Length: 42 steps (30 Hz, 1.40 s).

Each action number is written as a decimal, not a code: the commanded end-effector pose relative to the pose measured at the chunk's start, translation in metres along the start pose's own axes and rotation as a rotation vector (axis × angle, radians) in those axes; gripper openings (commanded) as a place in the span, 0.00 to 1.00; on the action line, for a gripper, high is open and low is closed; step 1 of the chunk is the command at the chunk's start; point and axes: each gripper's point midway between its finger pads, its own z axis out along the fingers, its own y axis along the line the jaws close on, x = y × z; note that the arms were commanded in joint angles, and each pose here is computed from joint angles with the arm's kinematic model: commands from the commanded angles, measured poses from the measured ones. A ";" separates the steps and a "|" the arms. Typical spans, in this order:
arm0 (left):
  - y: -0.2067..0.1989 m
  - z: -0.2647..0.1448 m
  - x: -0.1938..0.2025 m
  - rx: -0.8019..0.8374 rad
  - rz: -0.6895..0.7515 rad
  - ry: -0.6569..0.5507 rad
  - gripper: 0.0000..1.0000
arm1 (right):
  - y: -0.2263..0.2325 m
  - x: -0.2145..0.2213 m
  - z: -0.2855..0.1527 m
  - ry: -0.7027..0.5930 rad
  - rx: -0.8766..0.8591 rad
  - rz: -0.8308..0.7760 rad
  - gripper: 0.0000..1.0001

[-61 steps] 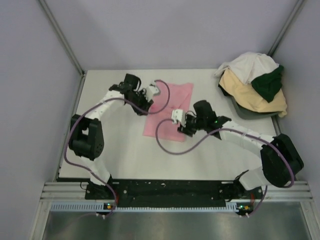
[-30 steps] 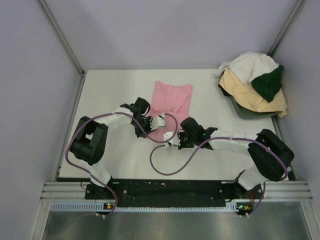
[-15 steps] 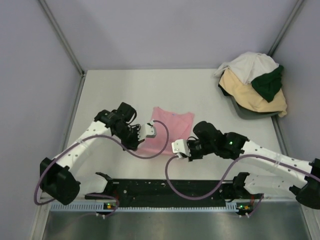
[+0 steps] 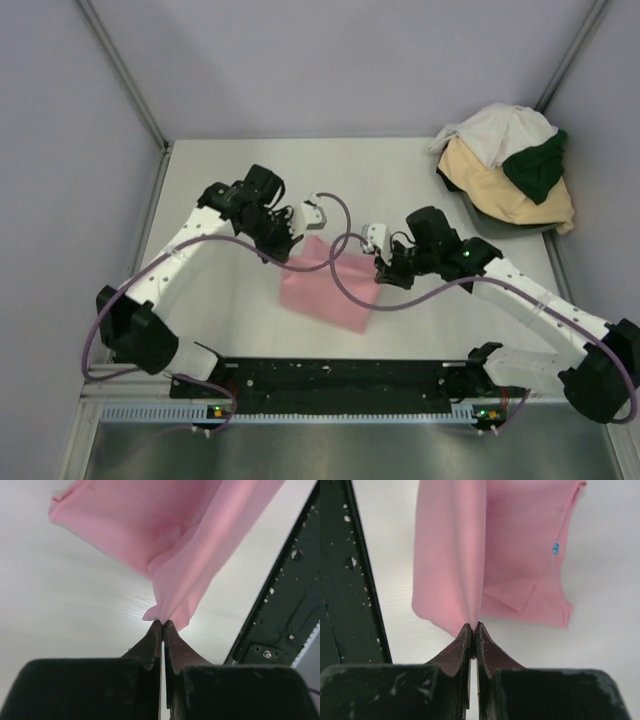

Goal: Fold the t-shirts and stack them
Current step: Fold the long partially folded tshirt into a neat square

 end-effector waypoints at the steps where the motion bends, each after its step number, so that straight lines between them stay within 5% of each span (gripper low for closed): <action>1: 0.056 0.014 -0.029 -0.114 -0.058 0.001 0.00 | -0.040 -0.001 0.003 -0.034 0.082 0.163 0.00; 24: 0.183 0.129 -0.043 -0.272 -0.151 0.127 0.02 | -0.163 0.098 0.069 0.154 0.268 0.533 0.00; 32: 0.230 0.120 -0.058 -0.435 -0.245 0.000 0.24 | -0.222 0.090 0.075 0.175 0.403 0.538 0.10; 35: 0.244 0.117 -0.056 -0.489 -0.268 -0.003 0.30 | -0.238 0.087 0.080 0.172 0.426 0.555 0.22; 39: 0.263 0.093 -0.059 -0.578 -0.324 -0.021 0.28 | -0.271 0.068 0.065 0.153 0.522 0.583 0.29; 42: 0.242 0.069 -0.078 -0.512 -0.371 -0.112 0.28 | -0.282 0.048 0.041 0.131 0.589 0.613 0.35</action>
